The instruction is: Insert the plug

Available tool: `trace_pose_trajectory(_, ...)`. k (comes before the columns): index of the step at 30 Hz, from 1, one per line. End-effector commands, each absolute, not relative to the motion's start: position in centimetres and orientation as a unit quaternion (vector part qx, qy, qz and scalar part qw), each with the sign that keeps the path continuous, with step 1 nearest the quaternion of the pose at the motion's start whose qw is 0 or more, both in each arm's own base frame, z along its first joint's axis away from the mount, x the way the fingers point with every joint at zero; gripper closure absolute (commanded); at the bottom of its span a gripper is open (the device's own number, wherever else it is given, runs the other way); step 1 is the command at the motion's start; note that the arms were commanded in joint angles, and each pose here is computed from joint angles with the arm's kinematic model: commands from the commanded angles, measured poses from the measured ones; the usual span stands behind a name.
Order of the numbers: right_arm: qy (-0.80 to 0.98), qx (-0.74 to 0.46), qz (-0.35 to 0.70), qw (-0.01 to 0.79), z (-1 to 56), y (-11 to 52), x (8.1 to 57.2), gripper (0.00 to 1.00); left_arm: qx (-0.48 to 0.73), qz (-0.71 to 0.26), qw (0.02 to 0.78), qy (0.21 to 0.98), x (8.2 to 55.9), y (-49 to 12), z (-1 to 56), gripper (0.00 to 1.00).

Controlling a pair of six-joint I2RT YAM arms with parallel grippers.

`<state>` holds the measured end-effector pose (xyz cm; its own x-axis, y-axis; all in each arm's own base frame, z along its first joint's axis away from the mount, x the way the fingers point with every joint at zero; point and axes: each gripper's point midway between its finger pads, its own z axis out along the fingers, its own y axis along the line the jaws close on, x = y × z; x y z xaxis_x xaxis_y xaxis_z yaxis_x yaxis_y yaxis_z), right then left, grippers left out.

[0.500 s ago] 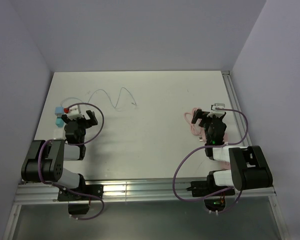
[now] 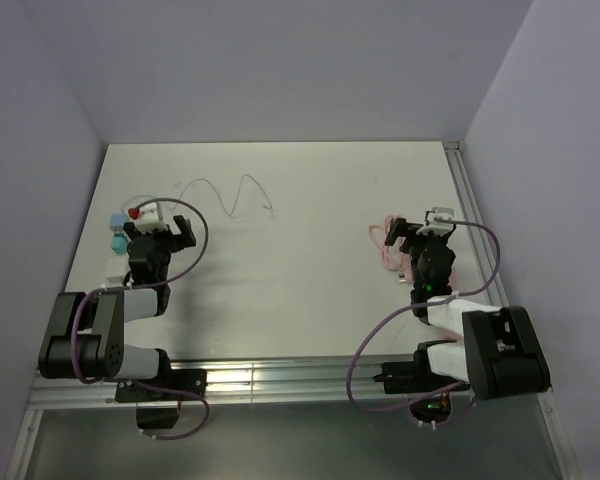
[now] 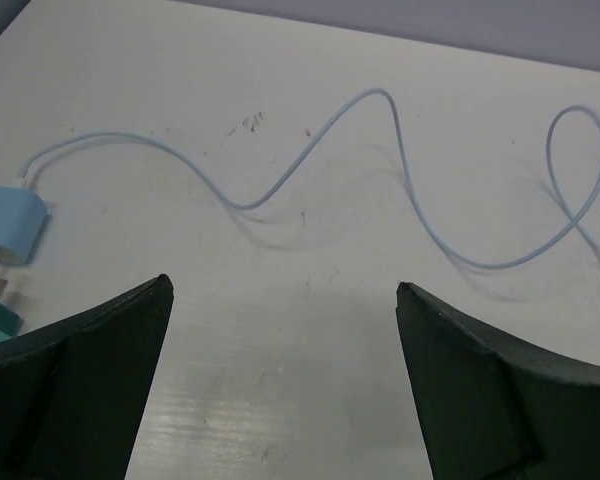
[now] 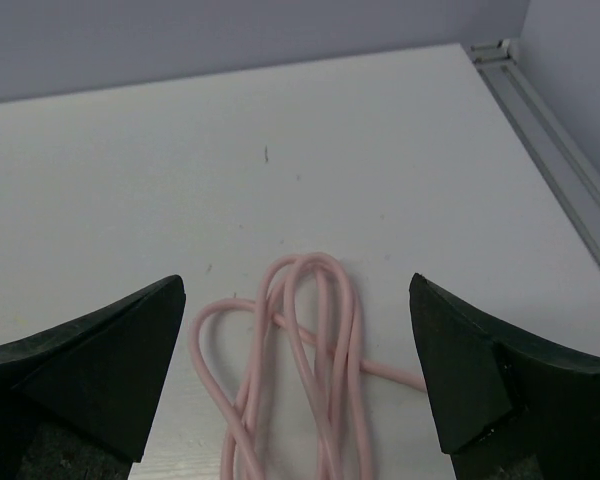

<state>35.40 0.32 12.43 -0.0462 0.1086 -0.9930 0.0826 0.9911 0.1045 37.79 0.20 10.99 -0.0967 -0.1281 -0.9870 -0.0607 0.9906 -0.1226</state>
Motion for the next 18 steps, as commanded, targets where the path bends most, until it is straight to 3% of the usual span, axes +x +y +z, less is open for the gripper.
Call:
trace_pose_trajectory(1, 0.688, 0.067, -0.015, 0.722, 16.2, 0.0, 34.7, 0.00, -0.063, -0.036, 0.683, 0.726, 38.9, -0.2, 15.6, 0.00)
trace_pose_trajectory(5, 0.690, 0.106, -0.006, 0.716, 17.1, 0.0, 32.9, 0.00, -0.100, -0.072, 0.710, 0.694, 36.7, -0.7, 18.5, 0.01)
trace_pose_trajectory(8, 0.663, 0.217, 0.032, 0.716, 18.0, -1.3, 31.1, 0.00, -0.133, -0.095, 0.716, 0.679, 35.1, -1.1, 20.2, 0.01)
trace_pose_trajectory(13, 0.692, 0.344, 0.055, 0.632, 18.5, -2.2, 28.7, 0.00, -0.218, -0.143, 0.702, 0.663, 33.1, -1.4, 22.9, 0.00)
trace_pose_trajectory(18, 0.760, 0.322, -0.003, 0.564, 18.2, -2.6, 28.0, 0.00, -0.197, -0.214, 0.698, 0.654, 31.5, -3.7, 26.0, 0.01)
